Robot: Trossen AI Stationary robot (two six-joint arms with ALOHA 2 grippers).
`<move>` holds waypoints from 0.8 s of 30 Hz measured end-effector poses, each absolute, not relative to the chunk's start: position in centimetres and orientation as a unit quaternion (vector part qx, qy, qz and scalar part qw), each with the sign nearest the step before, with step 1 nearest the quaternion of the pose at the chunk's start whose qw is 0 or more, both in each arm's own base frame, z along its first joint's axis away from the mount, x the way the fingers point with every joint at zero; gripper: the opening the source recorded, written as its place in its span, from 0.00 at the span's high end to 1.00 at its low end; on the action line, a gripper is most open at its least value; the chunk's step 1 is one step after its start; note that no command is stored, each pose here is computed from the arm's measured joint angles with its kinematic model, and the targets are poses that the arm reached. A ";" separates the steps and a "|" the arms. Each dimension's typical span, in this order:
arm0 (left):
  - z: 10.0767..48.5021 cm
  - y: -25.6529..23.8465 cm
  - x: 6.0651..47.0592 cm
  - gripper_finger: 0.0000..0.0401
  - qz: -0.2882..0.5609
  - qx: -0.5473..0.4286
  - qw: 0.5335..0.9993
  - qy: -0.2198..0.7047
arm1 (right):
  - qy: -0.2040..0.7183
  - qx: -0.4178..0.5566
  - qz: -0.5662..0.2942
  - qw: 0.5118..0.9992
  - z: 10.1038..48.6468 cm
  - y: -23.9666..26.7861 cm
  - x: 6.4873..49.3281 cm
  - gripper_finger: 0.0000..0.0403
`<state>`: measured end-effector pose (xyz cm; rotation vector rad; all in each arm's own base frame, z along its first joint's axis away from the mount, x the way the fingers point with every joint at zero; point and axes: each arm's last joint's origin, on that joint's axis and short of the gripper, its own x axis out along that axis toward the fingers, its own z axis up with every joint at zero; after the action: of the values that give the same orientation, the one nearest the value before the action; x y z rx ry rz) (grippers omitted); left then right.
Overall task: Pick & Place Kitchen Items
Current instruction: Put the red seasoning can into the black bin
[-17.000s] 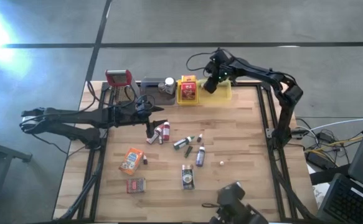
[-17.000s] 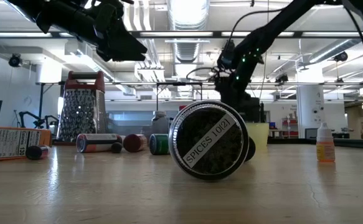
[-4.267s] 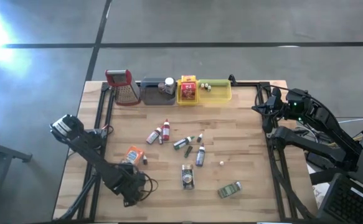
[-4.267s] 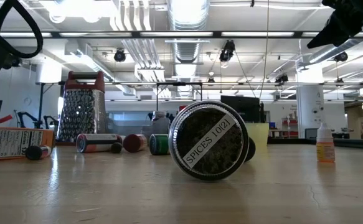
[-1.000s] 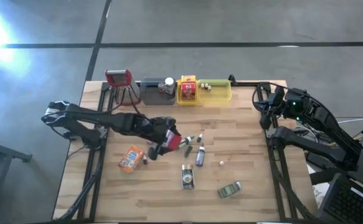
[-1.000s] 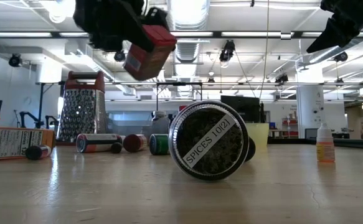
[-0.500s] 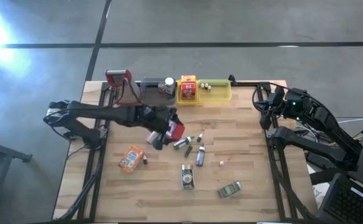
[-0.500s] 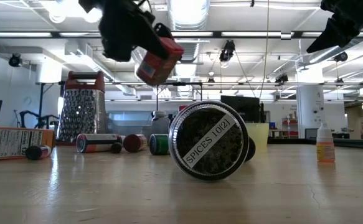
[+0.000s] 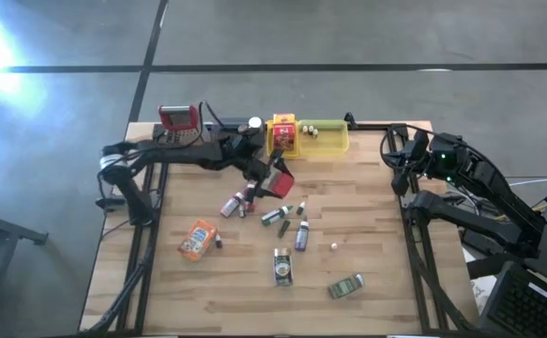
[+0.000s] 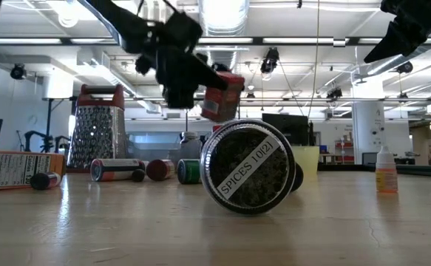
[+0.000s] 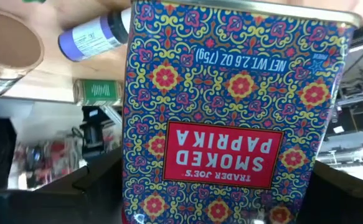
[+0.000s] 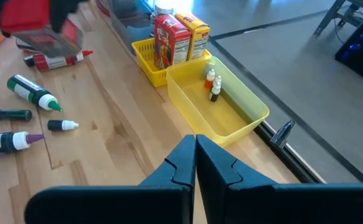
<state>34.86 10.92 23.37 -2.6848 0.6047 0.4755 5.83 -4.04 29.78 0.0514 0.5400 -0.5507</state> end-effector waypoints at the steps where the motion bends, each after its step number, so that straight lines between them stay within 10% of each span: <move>1: 22.8 11.5 35.0 0.18 0.165 -0.947 0.165 0.219 | 0.263 0.025 -0.269 0.926 29.8 -4.0 5.8 0.98; 24: 14.0 16.1 35.4 0.18 0.167 -0.934 0.054 0.311 | 0.263 0.025 -0.269 0.926 29.8 -4.0 5.8 0.98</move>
<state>35.40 16.10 14.03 -2.8373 0.9459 0.5083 5.83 -4.04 29.78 0.0514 0.5401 -0.5510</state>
